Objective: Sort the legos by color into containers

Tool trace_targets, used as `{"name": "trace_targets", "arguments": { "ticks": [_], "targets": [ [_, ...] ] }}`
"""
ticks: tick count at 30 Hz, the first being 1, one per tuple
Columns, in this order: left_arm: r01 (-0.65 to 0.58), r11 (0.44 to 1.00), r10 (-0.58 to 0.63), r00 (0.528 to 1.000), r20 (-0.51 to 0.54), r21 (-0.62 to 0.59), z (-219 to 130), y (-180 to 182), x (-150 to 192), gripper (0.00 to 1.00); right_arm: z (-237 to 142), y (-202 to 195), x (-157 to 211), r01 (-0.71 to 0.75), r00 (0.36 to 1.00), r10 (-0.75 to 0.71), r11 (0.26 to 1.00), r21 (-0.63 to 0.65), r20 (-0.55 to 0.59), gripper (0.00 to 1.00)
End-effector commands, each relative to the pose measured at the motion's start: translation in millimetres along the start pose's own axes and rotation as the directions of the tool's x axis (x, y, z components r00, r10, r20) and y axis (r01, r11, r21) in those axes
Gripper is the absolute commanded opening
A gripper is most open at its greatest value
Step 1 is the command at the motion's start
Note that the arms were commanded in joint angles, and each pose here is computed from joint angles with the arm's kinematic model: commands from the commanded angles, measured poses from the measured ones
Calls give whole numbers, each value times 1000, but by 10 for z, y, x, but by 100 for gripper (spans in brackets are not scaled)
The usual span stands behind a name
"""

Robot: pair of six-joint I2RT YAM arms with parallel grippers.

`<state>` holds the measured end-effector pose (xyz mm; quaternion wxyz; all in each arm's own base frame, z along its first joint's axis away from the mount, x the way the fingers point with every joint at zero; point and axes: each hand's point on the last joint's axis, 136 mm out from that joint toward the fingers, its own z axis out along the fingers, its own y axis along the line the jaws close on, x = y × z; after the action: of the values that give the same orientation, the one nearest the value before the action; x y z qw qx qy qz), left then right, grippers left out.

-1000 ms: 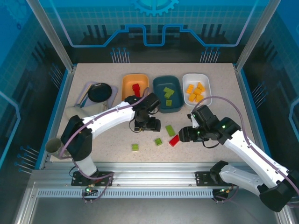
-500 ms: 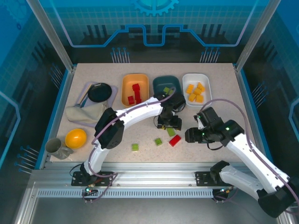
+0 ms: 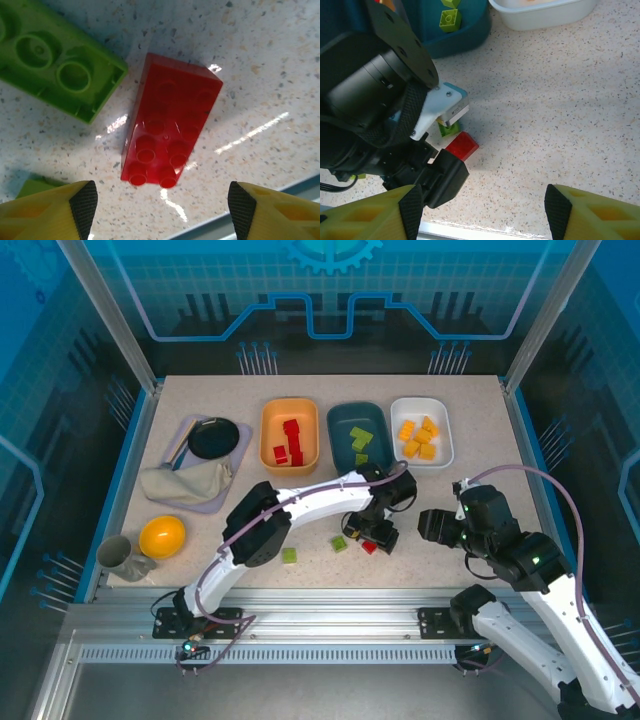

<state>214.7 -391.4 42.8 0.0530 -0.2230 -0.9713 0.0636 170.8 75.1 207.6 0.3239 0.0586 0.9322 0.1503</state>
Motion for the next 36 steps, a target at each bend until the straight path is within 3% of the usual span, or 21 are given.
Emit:
{"name": "trace_targets", "arguments": {
  "ticks": [1, 6, 10, 15, 20, 26, 31, 36],
  "targets": [
    [-37, 998, 38, 999, 24, -53, 19, 50, -72, 75, -39, -23, -74, -28, 999, 28, 1000, 13, 30, 68],
    [-66, 996, 67, 998, 19, -63, 151, -22, -101, 66, -42, -28, -73, -25, 999, 25, 1000, 16, 29, 68],
    [-83, 993, 86, 996, 26, -86, 218, -64, -126, 52, -23, -14, -69, -26, 999, 26, 1000, 11, 22, 68],
    [-91, 990, 94, 995, 26, -110, 295, -66, -136, 47, -11, -13, -66, -24, 1000, 24, 1000, 13, 16, 68],
    [-85, 982, 95, 994, 56, -168, 288, 25, -170, 30, 2, -5, -69, -18, 1000, 18, 1000, 12, 12, 68],
    [-26, 985, 58, 981, 184, -171, -187, 122, -257, 26, 0, 33, -151, -7, 999, 7, 1000, 5, 32, 68],
    [102, 993, -79, 952, 294, -63, -784, 313, -309, 25, 62, 110, -240, 13, 999, -12, 1000, -15, 46, 68],
    [259, 965, -259, 893, 368, 52, -1248, 778, -429, 25, 263, 339, -312, 60, 998, -59, 994, -94, 16, 68]
  ]
}}
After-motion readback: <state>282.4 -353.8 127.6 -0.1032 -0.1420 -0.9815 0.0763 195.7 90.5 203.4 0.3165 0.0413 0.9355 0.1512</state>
